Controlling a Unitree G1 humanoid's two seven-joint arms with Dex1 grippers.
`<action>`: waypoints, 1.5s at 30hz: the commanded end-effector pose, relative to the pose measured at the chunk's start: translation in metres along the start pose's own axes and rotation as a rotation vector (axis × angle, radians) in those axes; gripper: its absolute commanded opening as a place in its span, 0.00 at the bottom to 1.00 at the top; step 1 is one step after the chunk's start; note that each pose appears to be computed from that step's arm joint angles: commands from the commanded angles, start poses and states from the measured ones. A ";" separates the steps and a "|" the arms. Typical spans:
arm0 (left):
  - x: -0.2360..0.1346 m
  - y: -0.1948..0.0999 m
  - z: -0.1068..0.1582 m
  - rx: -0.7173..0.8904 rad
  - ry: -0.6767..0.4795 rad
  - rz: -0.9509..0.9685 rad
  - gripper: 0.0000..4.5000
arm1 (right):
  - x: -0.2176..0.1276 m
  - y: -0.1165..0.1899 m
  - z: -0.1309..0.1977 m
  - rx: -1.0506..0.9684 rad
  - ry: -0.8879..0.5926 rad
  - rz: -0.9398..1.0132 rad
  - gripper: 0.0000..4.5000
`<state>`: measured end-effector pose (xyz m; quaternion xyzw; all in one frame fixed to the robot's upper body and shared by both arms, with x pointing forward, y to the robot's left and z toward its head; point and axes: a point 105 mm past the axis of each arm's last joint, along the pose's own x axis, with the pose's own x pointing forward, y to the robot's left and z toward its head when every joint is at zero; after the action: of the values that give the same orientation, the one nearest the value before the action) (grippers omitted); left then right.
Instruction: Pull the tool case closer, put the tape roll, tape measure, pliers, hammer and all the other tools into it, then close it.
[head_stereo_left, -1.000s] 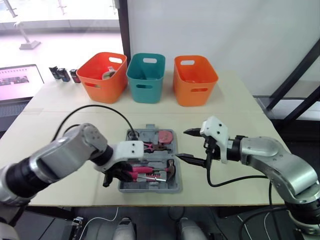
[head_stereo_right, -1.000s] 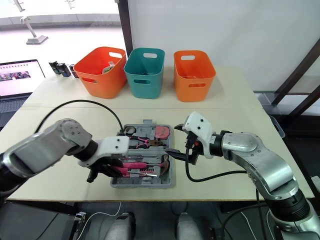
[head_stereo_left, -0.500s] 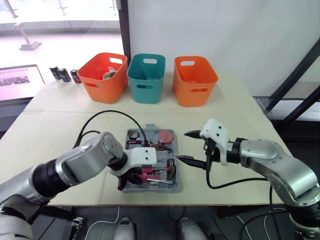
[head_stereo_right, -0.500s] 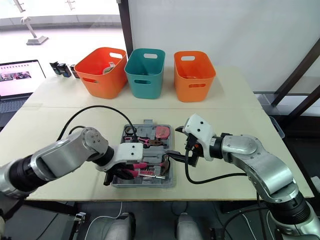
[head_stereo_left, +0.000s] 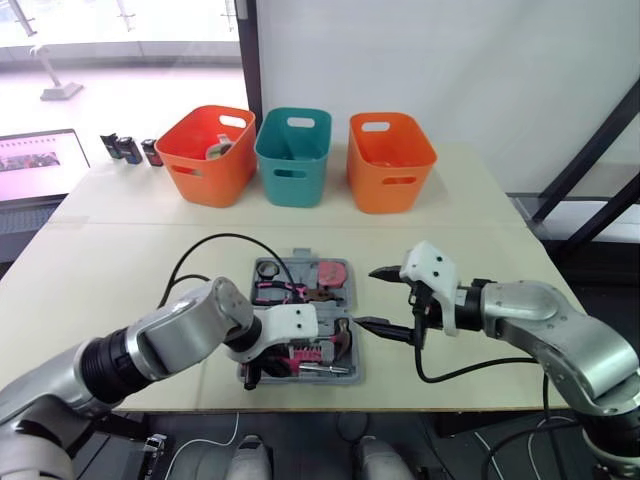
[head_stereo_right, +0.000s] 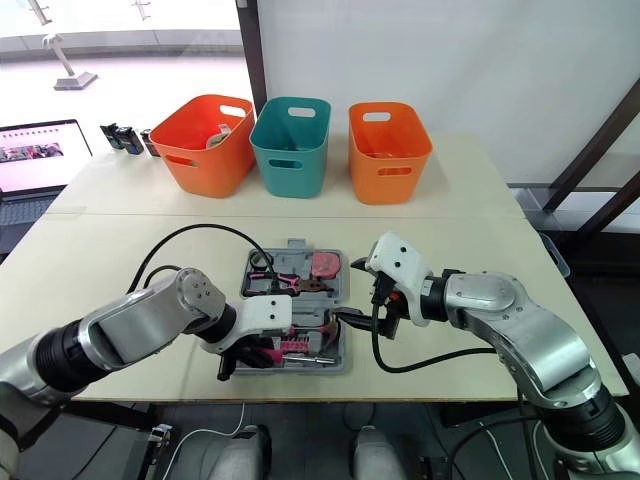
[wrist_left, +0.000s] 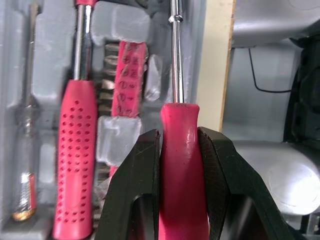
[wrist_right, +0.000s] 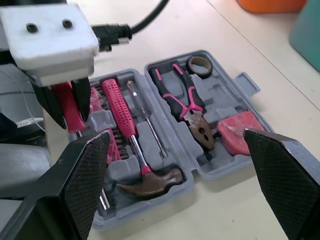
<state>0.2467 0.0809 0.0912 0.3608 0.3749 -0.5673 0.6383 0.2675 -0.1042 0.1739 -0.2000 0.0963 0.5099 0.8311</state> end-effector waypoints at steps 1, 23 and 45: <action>0.002 -0.003 0.004 0.009 -0.026 0.002 0.14 | -0.002 0.000 0.011 -0.045 -0.024 0.015 1.00; -0.001 0.002 0.004 0.072 -0.058 0.031 0.97 | -0.001 0.004 0.011 -0.036 -0.020 0.036 1.00; -0.026 0.015 -0.028 -0.088 -0.625 0.129 0.02 | -0.001 0.001 0.008 -0.023 -0.015 0.010 1.00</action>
<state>0.2585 0.1220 0.0949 0.1658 0.1931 -0.5847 0.7703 0.2667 -0.1022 0.1732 -0.1963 0.1041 0.5162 0.8272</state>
